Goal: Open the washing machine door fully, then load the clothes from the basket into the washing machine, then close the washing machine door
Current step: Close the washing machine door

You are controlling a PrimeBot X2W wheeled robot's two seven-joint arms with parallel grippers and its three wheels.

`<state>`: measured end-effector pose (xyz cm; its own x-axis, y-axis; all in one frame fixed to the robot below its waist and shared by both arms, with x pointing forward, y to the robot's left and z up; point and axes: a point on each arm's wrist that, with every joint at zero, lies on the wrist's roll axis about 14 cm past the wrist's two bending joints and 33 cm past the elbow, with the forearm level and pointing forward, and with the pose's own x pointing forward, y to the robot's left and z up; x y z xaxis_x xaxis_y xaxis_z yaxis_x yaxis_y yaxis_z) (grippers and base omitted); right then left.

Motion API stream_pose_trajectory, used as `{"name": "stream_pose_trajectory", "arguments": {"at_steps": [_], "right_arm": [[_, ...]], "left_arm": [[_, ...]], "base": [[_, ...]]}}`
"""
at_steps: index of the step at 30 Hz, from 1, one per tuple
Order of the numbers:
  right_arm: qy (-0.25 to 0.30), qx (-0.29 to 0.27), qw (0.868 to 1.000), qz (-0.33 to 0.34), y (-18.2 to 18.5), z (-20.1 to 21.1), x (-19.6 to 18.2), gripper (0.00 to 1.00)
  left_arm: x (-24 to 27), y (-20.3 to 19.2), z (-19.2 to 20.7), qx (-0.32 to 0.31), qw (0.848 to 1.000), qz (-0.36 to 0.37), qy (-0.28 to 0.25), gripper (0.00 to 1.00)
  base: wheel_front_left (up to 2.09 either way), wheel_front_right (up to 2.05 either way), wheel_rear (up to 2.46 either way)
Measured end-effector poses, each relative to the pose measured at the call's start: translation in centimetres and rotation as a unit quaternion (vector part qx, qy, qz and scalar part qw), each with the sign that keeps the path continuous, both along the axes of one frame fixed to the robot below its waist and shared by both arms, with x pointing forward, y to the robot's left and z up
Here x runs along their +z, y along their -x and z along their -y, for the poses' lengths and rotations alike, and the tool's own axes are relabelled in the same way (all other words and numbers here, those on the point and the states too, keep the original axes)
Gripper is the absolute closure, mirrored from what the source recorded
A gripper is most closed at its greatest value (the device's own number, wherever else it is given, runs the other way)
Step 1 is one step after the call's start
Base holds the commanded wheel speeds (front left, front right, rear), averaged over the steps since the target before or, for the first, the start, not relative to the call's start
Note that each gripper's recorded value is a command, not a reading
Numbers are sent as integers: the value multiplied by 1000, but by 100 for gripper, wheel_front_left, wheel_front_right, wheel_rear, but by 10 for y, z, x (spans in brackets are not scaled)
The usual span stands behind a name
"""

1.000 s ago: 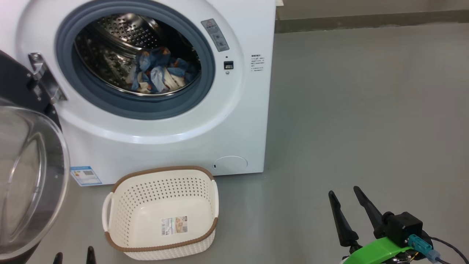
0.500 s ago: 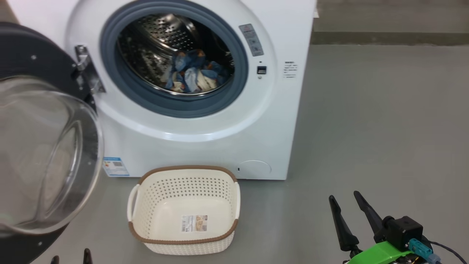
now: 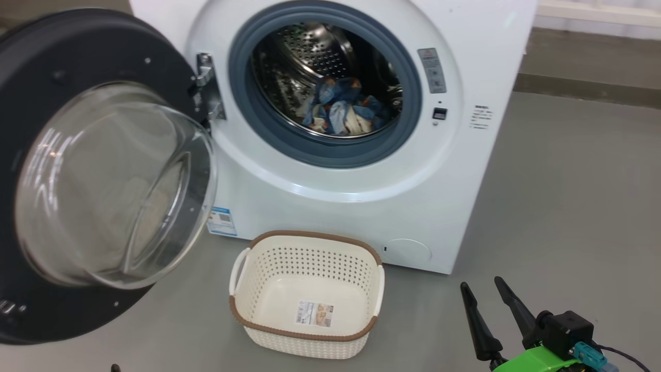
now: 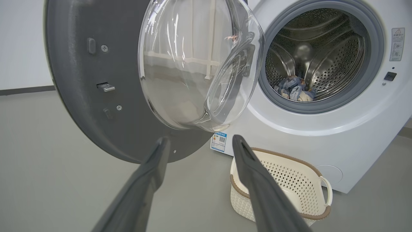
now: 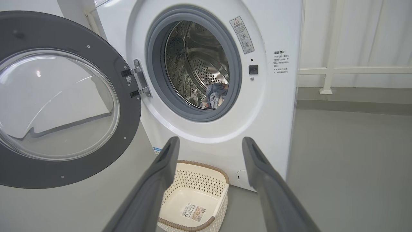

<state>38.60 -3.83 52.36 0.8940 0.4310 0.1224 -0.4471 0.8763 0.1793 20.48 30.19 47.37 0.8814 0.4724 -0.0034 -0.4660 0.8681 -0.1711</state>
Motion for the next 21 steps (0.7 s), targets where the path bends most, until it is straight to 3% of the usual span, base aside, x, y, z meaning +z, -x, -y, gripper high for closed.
{"name": "stream_pose_trajectory", "arguments": {"at_steps": [21], "right_arm": [[17, 107, 994, -10, 7, -72, -10, 0]], "left_arm": [[-20, 57, -30, 102, 994, -24, 25, 0]], "base": [[0, 0, 0]]}}
